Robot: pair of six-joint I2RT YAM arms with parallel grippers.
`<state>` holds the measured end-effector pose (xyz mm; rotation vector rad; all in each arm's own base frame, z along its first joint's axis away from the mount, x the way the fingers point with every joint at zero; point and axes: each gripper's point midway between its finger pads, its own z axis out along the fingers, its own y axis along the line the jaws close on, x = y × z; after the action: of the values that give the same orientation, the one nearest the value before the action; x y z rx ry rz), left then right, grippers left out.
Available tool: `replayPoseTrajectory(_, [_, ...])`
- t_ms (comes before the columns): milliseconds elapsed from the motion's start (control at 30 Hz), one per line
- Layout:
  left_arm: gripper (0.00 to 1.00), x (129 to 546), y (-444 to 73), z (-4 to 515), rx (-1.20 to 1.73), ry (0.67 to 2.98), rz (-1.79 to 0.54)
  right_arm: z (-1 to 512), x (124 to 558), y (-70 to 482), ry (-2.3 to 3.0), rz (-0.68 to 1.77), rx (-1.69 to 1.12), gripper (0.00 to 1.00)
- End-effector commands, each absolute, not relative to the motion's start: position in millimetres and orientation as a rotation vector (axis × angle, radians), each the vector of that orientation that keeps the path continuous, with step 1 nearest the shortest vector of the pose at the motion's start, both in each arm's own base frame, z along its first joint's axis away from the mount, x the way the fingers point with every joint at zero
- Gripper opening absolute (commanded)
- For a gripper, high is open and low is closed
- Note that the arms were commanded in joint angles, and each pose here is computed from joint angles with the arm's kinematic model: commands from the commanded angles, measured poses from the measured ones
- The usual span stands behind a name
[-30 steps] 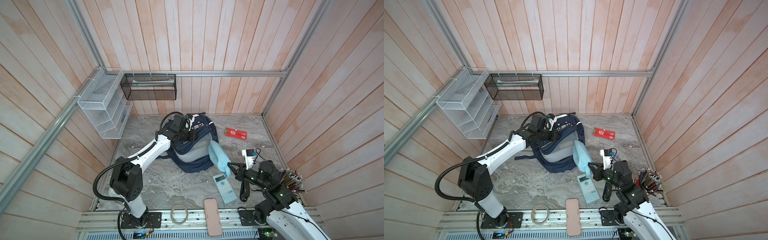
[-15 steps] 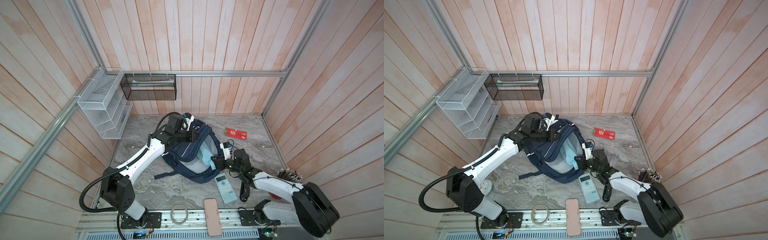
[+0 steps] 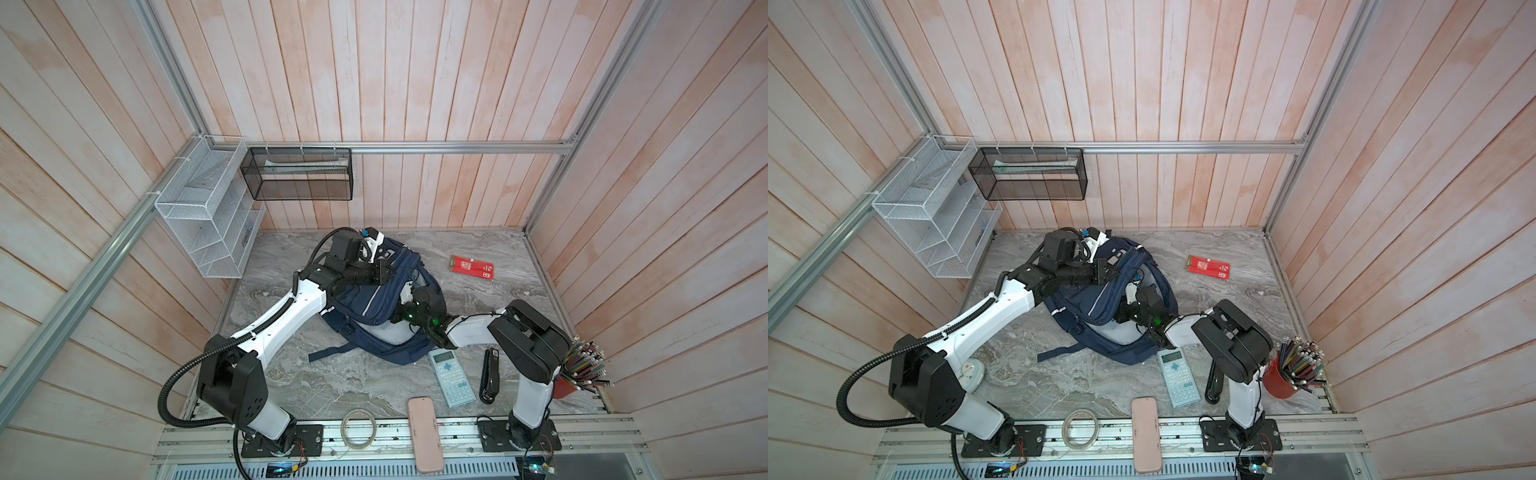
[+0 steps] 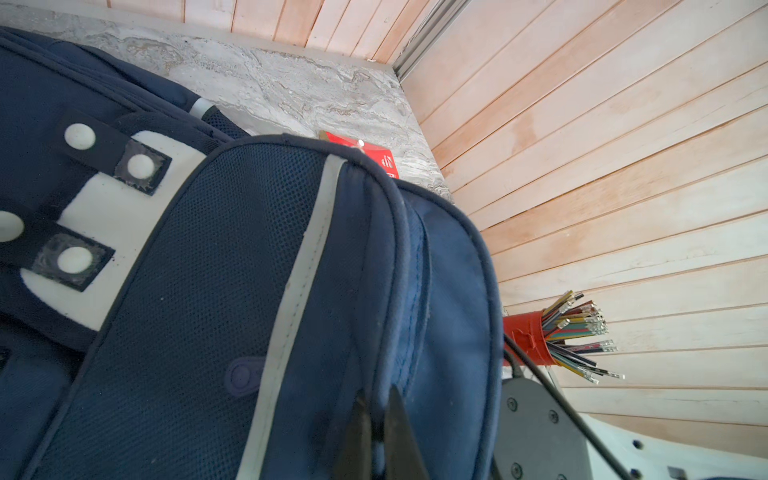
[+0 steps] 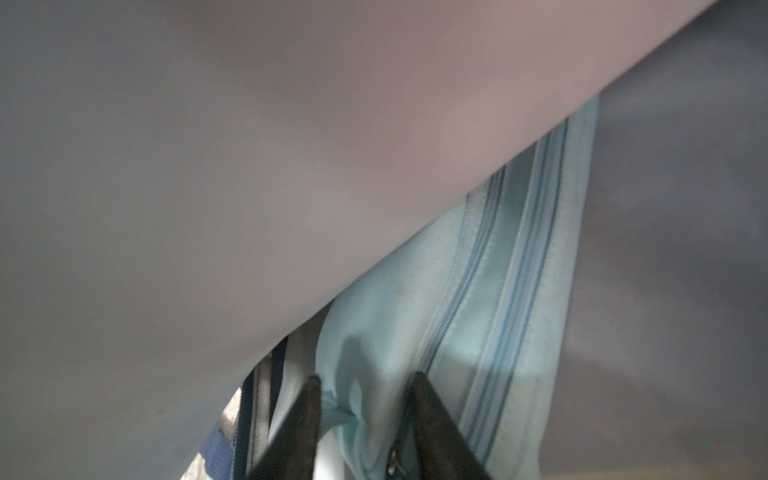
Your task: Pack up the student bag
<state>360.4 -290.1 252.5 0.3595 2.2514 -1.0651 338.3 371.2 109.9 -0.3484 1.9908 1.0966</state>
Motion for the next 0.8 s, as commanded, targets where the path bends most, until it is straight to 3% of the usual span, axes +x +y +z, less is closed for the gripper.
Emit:
replayPoseTrajectory(0, [0.00, 371, -287, 250, 0.363, 2.191, -1.059, 134, 330, 356, 1.936, 1.131, -0.316, 0.57])
replayPoseTrajectory(100, [0.00, 373, -288, 228, 0.342, 2.209, -1.092, 130, 314, 332, 2.005, 1.093, -0.307, 0.66])
replayPoseTrajectory(333, [0.00, 379, -297, 180, 0.326, 2.277, -1.096, 114, 282, 272, 2.186, 0.867, -0.249, 0.77])
replayPoseTrajectory(400, [0.00, 377, -300, 177, 0.334, 2.274, -1.105, 112, 284, 243, 2.248, 0.708, -0.142, 0.96])
replayPoseTrajectory(433, [0.00, 377, -300, 176, 0.339, 2.274, -1.101, 115, 288, 226, 2.254, 0.629, -0.079, 0.98])
replayPoseTrajectory(667, [0.00, 381, -299, 181, 0.338, 2.251, -1.062, 92, 308, 79, 2.357, 0.398, 0.471, 0.98])
replayPoseTrajectory(767, [0.00, 383, -301, 186, 0.349, 2.240, -1.065, 76, 305, 31, 2.376, 0.175, 0.594, 0.98])
